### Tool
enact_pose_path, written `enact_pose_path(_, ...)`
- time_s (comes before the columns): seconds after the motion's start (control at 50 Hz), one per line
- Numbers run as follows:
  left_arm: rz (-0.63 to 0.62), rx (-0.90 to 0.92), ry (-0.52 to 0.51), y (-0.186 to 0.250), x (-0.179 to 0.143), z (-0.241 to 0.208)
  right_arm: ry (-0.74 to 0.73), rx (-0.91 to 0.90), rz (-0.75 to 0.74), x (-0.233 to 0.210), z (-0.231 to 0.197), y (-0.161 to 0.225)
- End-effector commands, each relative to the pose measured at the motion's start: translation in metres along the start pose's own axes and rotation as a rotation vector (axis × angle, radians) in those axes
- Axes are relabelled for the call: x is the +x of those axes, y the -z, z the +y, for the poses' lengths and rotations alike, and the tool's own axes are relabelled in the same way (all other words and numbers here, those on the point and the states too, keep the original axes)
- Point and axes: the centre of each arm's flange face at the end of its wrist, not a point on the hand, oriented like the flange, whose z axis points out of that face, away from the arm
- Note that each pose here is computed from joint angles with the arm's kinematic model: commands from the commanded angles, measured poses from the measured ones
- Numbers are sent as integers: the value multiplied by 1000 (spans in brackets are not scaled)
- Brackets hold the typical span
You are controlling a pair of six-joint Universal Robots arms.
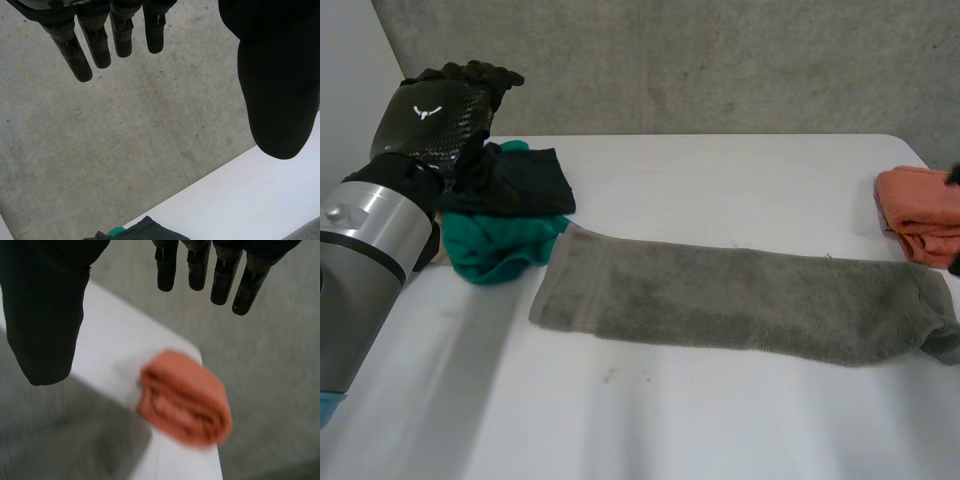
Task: Fold the laundry.
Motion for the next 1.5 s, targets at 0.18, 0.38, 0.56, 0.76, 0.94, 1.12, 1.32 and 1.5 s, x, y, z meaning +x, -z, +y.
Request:
enact_pose_path(0.18,10,3,0,-1,4,7,-137,-175,-37,20,97,-46)
enact_pose_path(0.38,20,-15,1,-2,7,12,-156,-184,-38,20,115,-61)
enact_pose_path(0.56,28,-23,-1,-2,9,15,-162,-219,-53,16,124,-64)
enact_pose_path(0.76,30,-26,-2,-2,10,16,-160,-229,-60,15,126,-64)
enact_pose_path(0.94,29,-18,-5,-2,10,14,93,-191,55,66,112,-78)
enact_pose_path(1.12,28,-17,-9,-2,9,13,345,37,-19,13,41,-71)
enact_pose_path(1.32,15,-11,-12,-3,5,12,466,501,-284,-135,-31,-12)
enact_pose_path(1.5,-3,-18,-14,-4,0,14,575,826,-723,-287,2,63)
